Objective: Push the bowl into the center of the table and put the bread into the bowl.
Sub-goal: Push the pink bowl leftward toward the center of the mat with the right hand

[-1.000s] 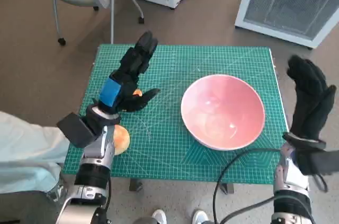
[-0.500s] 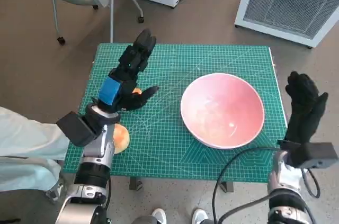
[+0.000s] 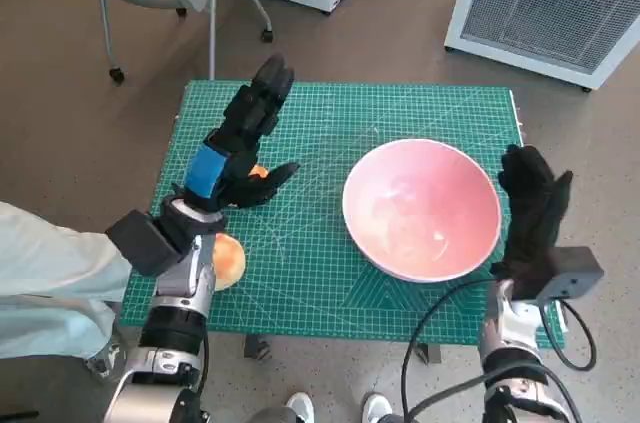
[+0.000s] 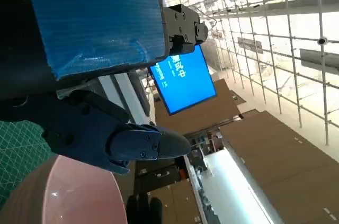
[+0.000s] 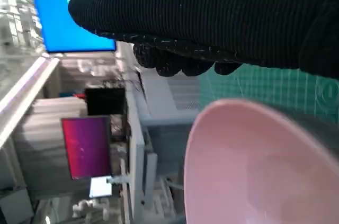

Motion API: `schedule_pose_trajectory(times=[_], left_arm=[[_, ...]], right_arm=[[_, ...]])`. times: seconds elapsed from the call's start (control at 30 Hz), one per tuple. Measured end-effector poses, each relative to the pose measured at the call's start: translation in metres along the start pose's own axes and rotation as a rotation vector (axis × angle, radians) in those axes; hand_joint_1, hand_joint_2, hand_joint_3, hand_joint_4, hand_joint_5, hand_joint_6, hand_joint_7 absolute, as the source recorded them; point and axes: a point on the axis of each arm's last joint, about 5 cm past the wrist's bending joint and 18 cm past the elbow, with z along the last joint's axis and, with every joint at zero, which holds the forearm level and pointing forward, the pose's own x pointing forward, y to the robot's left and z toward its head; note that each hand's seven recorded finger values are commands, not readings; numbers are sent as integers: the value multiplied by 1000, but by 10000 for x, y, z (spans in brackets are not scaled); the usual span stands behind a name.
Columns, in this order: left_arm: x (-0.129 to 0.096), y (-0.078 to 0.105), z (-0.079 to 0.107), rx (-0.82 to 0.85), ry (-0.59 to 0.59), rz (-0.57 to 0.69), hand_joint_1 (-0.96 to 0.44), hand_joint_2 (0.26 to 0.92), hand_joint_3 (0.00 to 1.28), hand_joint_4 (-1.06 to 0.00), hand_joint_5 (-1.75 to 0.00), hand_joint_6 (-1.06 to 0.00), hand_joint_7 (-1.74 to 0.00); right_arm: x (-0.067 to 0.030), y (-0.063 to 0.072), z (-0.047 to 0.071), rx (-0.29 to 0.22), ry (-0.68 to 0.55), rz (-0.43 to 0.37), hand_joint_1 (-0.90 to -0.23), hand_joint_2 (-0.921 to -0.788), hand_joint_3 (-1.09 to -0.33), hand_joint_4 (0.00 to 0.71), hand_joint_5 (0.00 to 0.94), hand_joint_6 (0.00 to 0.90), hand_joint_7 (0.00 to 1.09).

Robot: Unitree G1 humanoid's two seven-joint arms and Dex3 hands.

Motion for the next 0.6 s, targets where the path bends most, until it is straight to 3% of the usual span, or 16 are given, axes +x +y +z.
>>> schedule_pose_trajectory(times=[0.27,0.6], left_arm=[[-8,23,6,6,2,0,-550,921,305,-62,-4,-140,-15],[-47,65,11,19,11,7,-553,921,304,-67,-5,-140,-14]], right_arm=[[71,82,9,60,51,17,-522,-921,-796,280,4,164,483],[164,243,39,144,100,37,-546,-921,-762,335,11,241,436]])
